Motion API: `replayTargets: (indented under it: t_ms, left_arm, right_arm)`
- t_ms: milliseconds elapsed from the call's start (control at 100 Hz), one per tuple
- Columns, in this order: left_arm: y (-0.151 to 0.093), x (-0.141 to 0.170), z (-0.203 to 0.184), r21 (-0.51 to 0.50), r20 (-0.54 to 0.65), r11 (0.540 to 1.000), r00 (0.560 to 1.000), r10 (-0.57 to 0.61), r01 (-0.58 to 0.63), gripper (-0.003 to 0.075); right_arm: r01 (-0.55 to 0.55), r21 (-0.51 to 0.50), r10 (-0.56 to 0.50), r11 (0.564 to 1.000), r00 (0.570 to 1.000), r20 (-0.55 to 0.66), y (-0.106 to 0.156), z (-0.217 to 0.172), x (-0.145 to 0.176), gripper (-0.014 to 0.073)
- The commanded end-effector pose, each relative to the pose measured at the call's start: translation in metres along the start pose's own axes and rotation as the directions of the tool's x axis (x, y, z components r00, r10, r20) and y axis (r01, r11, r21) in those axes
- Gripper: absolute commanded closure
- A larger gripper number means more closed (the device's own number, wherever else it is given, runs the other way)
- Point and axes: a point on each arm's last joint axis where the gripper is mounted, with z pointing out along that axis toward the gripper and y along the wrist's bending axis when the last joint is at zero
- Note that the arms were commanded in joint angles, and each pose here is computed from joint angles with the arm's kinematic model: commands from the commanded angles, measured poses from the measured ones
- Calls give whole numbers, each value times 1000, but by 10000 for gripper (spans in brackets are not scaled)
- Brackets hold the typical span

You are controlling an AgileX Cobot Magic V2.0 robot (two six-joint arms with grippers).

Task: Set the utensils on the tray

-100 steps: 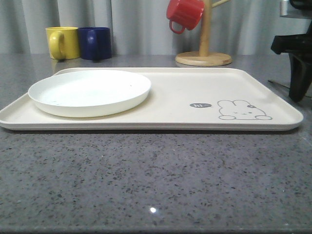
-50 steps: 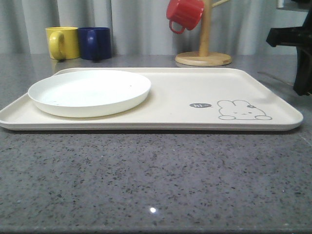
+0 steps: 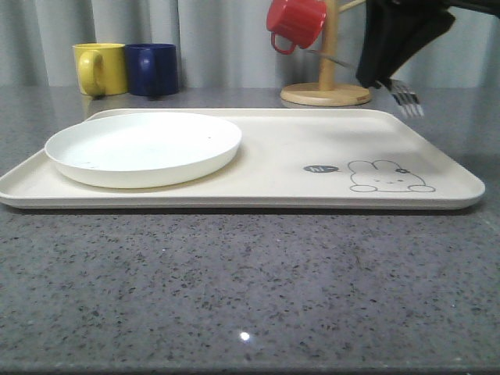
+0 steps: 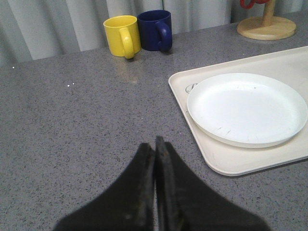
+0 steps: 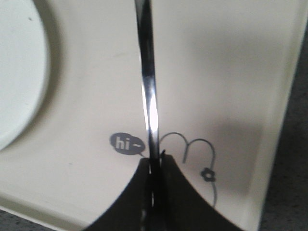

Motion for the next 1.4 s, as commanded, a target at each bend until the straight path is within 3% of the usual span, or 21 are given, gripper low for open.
replayTargets:
  t_ms: [0,150,380,810,930,1120,1390]
  left_arm:
    - [1,-13,-2,1,87,1000,996,-8,8,739]
    - [1,-13,-2,1,87,1000,996,-8,8,739]
    - [1,-13,-2,1,87,1000,996,-8,8,739]
    - [1,-13,-2,1,87,1000,996,-8,8,739]
    - [1,-13,-2,1,87,1000,996,-8,8,739]
    - [1,-13,-2,1,87,1000,996,-8,8,739]
    - [1,-13,-2,1,87,1000,996,-8,8,739]
  right_arm:
    - [-34,-44,37,998,997,69,15,-12,-11,654]
    - [-112,-52,113,992,993,18,30,9,-13,654]
    - [-230,-24,229,973,973,-35,30,37,-13,654]
    - [-316,-34,315,948,949,-27,50,69,-11,643]
    - [-298,-20,298,954,954,-28,51,71,-9,525]
    - [-292,-18,291,956,956,-26,51,71,-9,197]
    - [-221,26,220,975,974,59,44,43,-13,172]
